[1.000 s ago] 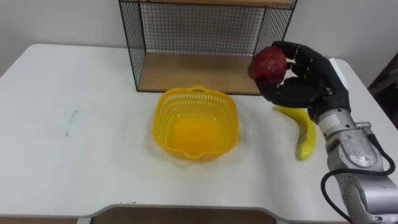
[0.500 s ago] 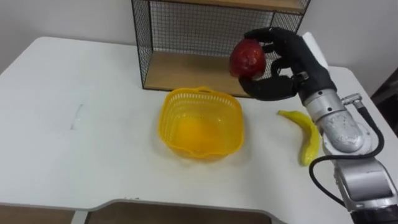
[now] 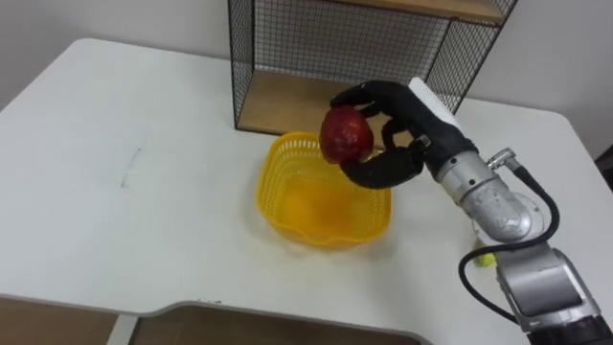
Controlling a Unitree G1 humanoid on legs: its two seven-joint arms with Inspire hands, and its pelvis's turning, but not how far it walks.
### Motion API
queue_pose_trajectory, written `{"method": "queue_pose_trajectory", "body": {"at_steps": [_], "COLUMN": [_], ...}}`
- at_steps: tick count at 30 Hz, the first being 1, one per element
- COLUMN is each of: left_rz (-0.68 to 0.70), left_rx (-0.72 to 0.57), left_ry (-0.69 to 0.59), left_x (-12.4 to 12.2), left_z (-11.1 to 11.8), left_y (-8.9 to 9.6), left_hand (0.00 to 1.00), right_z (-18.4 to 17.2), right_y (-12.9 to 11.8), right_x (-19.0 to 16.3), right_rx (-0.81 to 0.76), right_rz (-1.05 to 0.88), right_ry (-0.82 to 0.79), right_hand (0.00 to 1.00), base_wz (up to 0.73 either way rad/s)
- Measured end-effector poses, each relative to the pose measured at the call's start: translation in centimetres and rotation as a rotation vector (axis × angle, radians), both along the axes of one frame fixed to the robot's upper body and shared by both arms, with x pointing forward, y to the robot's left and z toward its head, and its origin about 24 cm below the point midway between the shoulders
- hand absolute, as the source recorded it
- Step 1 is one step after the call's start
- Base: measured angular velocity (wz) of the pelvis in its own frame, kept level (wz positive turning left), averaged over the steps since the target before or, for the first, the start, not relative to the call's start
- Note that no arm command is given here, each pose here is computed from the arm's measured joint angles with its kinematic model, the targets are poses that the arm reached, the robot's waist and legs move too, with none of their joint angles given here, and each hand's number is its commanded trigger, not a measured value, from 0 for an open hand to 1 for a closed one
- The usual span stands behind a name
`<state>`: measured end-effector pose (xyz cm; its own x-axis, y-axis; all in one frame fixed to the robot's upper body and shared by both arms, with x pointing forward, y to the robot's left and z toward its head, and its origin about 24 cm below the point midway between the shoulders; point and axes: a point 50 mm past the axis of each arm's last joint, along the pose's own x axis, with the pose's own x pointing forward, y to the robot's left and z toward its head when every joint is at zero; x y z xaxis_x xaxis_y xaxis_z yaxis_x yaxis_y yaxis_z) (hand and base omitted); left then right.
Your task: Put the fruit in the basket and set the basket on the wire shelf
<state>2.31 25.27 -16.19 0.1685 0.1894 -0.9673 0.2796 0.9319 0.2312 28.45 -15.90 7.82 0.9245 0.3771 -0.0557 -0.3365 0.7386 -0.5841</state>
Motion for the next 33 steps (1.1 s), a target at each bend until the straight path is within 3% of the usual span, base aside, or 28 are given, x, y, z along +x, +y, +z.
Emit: {"method": "queue_pose_trajectory", "body": {"at_steps": [33], "left_rz": [0.009], "left_rx": [-0.001], "left_ry": [0.014], "left_x": [-0.1], "left_z": [0.0], "left_y": [0.1], "left_hand": [0.00], "right_z": [-1.5], "right_y": [1.3], "right_x": [-0.4], "right_rx": [-0.034], "right_rz": [0.082], "right_ry": [0.106], "right_hand": [0.00], "base_wz": [0.00]}}
